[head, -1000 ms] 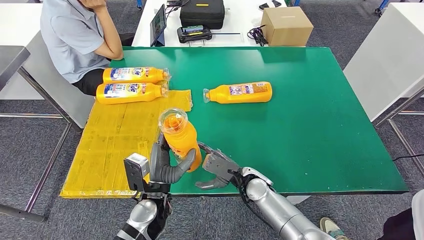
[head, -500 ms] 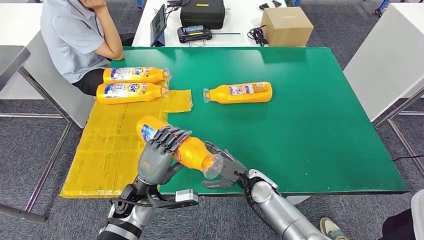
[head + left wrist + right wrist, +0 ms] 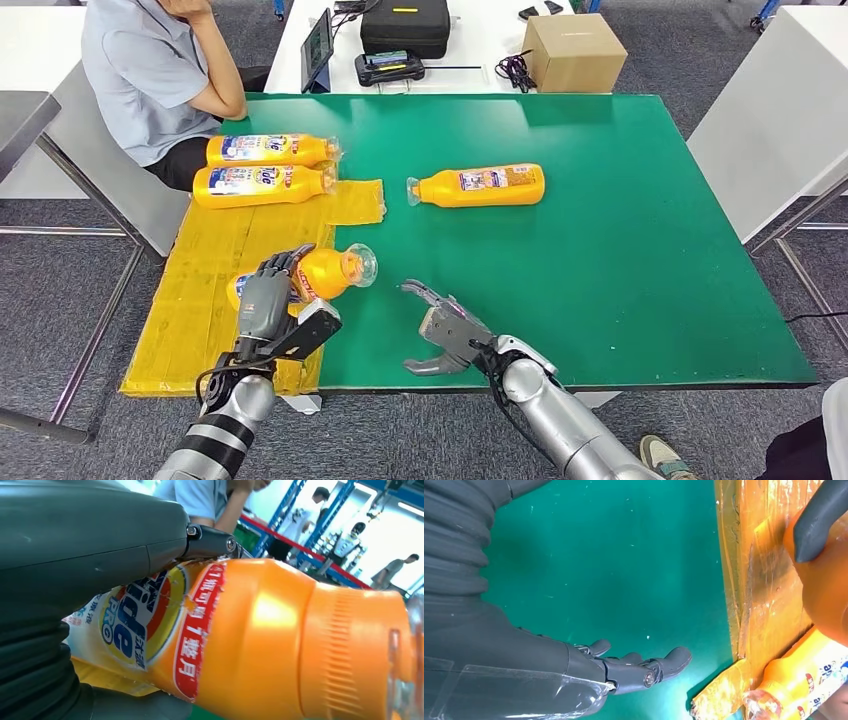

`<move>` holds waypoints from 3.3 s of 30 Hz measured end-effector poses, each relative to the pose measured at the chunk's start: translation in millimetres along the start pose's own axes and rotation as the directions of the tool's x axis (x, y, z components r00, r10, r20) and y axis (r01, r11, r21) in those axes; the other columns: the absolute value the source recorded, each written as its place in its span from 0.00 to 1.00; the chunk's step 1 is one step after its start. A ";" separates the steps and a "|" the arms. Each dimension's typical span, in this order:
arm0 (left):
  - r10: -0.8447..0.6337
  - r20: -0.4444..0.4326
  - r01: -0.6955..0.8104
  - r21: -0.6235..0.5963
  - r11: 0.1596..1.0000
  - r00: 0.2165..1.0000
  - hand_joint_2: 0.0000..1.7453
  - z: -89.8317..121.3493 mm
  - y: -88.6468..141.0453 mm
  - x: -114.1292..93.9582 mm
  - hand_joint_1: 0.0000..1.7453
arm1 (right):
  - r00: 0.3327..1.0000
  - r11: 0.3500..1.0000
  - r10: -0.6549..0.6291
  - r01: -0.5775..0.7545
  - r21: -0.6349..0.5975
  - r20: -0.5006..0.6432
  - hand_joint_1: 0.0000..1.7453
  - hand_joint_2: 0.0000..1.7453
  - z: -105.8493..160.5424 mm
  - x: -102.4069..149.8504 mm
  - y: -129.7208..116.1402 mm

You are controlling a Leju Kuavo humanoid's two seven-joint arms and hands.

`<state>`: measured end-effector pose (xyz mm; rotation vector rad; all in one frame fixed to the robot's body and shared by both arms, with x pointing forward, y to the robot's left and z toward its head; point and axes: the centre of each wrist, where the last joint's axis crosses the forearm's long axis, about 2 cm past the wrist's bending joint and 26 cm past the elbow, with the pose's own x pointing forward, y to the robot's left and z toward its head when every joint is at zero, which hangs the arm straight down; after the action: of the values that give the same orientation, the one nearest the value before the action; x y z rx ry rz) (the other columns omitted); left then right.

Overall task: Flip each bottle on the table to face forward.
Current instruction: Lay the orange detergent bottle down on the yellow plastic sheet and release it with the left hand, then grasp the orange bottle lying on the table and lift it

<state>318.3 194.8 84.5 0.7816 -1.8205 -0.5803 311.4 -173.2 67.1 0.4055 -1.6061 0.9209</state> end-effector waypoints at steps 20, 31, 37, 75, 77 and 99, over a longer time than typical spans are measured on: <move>-0.504 0.061 0.494 -0.325 0.806 0.862 1.00 -17.6 0.6 -43.7 0.03 | 1.000 1.000 -0.019 0.019 -0.010 0.001 0.00 1.00 8.9 -2.4 -0.1; -0.547 0.100 0.545 -0.342 0.766 0.831 1.00 -25.6 -1.0 -40.2 0.00 | 1.000 1.000 -0.015 0.015 -0.005 -0.004 0.00 1.00 10.1 -3.3 2.2; -0.548 0.096 0.544 -0.347 0.764 0.831 1.00 -26.8 -1.9 -38.2 0.00 | 1.000 1.000 -0.015 0.015 -0.008 -0.007 0.00 1.00 11.0 -4.0 2.9; 0.448 0.103 -0.450 0.390 0.803 0.888 1.00 54.4 2.6 50.4 0.00 | 0.919 0.826 0.085 0.151 -0.543 0.385 0.00 0.50 52.7 70.6 7.1; 0.477 0.104 -0.473 0.423 0.773 0.873 1.00 59.2 4.7 55.8 0.00 | 0.944 0.786 0.120 0.098 -0.611 0.307 0.00 0.25 56.1 67.7 4.2; 0.807 0.023 -0.755 0.368 0.543 0.591 1.00 93.0 10.9 86.3 0.00 | 0.615 0.467 0.717 -0.773 -0.429 -0.328 0.00 1.00 100.3 38.1 -58.8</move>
<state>206.2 141.3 112.4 0.1254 -1.9129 0.4071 275.8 -276.5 122.2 -0.8379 -1.8718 1.0325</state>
